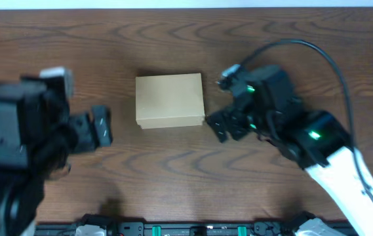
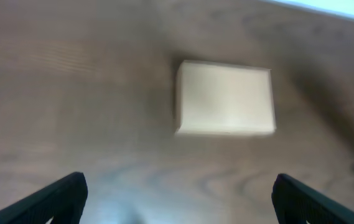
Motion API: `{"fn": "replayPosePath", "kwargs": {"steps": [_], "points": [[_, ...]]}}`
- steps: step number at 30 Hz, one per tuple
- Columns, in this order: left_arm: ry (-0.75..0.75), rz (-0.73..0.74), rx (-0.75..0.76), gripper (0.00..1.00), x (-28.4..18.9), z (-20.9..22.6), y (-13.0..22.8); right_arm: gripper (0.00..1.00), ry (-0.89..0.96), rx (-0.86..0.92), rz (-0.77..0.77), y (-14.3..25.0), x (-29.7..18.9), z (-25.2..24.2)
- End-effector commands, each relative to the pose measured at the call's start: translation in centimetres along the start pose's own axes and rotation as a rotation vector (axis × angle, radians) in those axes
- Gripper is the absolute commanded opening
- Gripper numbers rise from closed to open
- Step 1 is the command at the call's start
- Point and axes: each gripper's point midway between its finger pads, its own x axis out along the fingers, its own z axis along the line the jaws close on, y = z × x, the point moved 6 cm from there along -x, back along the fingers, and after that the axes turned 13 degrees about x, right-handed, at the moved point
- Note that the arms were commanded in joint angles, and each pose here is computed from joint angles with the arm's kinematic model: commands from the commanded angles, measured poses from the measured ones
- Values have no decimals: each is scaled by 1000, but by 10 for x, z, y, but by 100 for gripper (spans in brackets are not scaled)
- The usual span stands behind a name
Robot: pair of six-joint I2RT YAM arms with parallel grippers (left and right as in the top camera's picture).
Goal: Pack container
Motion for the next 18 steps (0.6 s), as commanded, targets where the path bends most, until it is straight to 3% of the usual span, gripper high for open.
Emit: {"fn": "replayPosePath", "kwargs": {"steps": [1, 8, 14, 18], "points": [[-41, -88, 31, 95, -33, 5, 17, 99, 35, -16, -63, 9, -28, -12], [-22, -291, -22, 96, -79, 6, 79, 99, 38, 6, -228, 61, -77, -30], [43, -335, -71, 96, -62, 3, 146, 99, 14, 51, -355, 122, -98, -42], [97, -394, -77, 95, -47, -1, 168, 99, 51, 144, -466, 139, -112, -52]]}}
